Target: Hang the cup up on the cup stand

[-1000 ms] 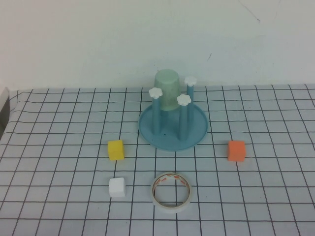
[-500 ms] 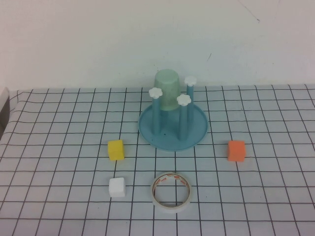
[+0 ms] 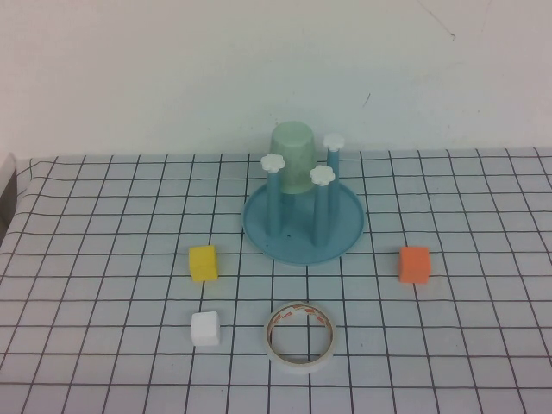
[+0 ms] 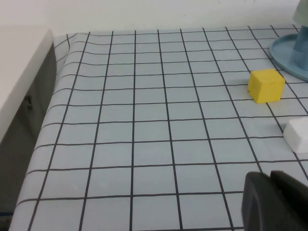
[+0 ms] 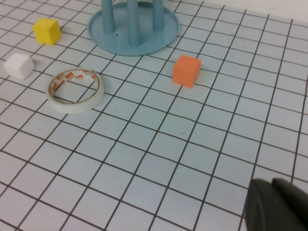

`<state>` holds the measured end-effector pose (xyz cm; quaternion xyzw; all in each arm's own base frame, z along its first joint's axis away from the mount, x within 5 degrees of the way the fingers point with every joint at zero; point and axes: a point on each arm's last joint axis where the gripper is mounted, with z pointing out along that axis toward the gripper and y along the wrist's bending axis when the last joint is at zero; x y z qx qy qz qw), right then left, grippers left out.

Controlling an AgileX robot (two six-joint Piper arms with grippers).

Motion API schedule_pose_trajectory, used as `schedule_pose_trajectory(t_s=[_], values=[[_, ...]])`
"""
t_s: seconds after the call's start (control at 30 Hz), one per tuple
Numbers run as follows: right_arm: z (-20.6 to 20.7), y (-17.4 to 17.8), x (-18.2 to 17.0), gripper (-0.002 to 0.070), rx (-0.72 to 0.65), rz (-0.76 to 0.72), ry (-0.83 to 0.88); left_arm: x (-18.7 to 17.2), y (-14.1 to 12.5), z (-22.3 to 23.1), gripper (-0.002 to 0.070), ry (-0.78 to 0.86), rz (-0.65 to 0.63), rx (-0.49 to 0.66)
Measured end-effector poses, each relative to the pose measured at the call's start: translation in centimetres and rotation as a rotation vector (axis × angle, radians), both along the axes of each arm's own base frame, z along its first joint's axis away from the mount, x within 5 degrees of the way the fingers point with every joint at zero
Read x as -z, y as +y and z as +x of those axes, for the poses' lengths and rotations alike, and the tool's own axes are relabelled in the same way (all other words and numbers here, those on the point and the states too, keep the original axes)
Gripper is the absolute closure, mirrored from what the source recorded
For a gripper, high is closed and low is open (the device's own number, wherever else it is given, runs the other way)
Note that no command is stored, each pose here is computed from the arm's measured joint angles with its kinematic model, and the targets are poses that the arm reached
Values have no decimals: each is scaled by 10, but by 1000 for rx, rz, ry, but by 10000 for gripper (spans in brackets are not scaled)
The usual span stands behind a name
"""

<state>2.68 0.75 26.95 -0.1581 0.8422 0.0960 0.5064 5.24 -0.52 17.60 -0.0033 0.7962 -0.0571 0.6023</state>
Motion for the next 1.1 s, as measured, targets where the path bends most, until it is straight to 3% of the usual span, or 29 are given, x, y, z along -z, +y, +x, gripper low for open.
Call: schedule_pose_trajectory(t_s=[0.27, 1.1], values=[[0, 0, 0, 676, 0, 0, 0, 0, 0, 0, 676, -5, 60, 17], [-1, -2, -1, 676, 30, -13, -18, 0, 0, 0, 676, -7, 73, 20]])
